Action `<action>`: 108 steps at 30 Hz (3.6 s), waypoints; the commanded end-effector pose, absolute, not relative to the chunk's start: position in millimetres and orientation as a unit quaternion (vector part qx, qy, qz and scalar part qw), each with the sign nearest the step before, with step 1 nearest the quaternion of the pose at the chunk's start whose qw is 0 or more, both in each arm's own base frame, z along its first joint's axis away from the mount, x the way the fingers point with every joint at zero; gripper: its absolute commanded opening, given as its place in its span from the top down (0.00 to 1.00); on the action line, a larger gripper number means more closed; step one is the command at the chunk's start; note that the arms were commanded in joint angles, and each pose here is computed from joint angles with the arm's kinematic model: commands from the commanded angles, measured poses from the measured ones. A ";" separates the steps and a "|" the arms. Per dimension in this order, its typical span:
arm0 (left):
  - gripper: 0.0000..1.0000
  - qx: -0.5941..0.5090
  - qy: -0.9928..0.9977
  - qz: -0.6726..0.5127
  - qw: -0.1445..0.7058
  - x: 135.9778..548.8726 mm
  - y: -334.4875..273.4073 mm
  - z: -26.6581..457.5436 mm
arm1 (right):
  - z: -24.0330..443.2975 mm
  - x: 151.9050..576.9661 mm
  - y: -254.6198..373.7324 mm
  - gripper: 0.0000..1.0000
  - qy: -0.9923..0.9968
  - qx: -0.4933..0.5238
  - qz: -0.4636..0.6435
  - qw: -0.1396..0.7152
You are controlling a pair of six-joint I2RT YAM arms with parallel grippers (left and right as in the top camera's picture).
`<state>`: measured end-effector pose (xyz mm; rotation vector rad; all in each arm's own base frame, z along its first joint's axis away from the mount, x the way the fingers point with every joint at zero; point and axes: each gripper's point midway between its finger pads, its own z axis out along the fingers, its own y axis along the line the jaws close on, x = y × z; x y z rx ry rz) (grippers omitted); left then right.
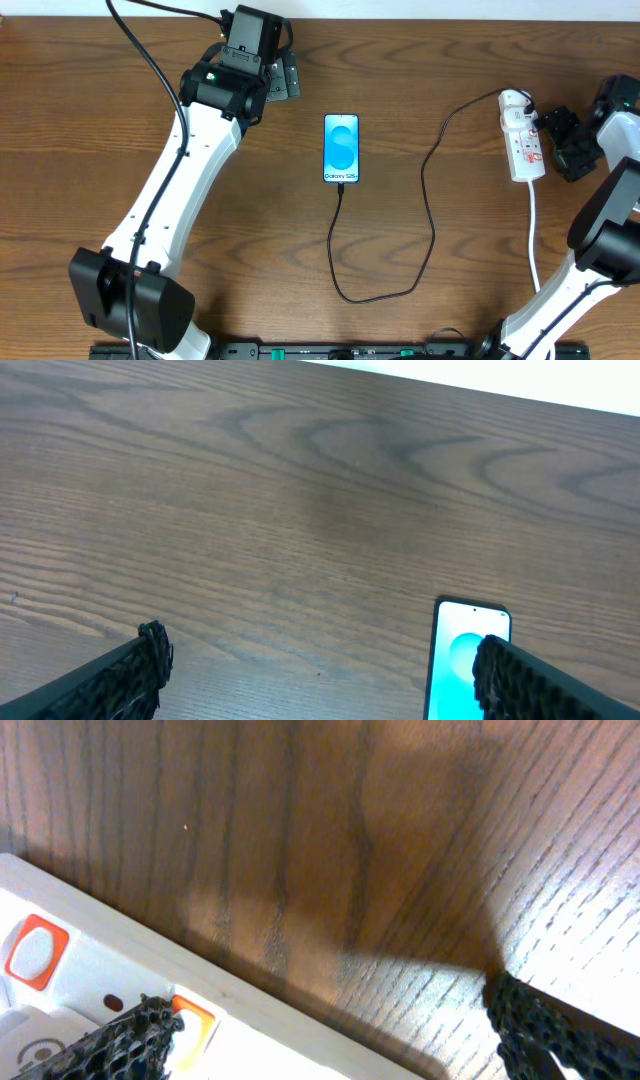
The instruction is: Plug charger to phone and switch on socket
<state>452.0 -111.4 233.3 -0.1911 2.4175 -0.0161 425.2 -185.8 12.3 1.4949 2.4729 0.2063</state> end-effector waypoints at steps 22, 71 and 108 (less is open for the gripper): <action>0.02 -0.074 0.934 0.006 0.348 452.5 -106.1 230.0 | 20.0 392.3 -164.8 0.01 0.849 0.516 0.102 0.051; 0.02 -0.074 0.934 0.006 0.348 452.5 -106.1 230.0 | 215.6 214.8 -17.7 0.01 0.900 0.206 0.056 0.381; 0.02 -0.074 0.934 0.006 0.348 452.5 -106.1 230.0 | 189.5 245.0 25.7 0.01 0.685 -0.034 0.054 0.726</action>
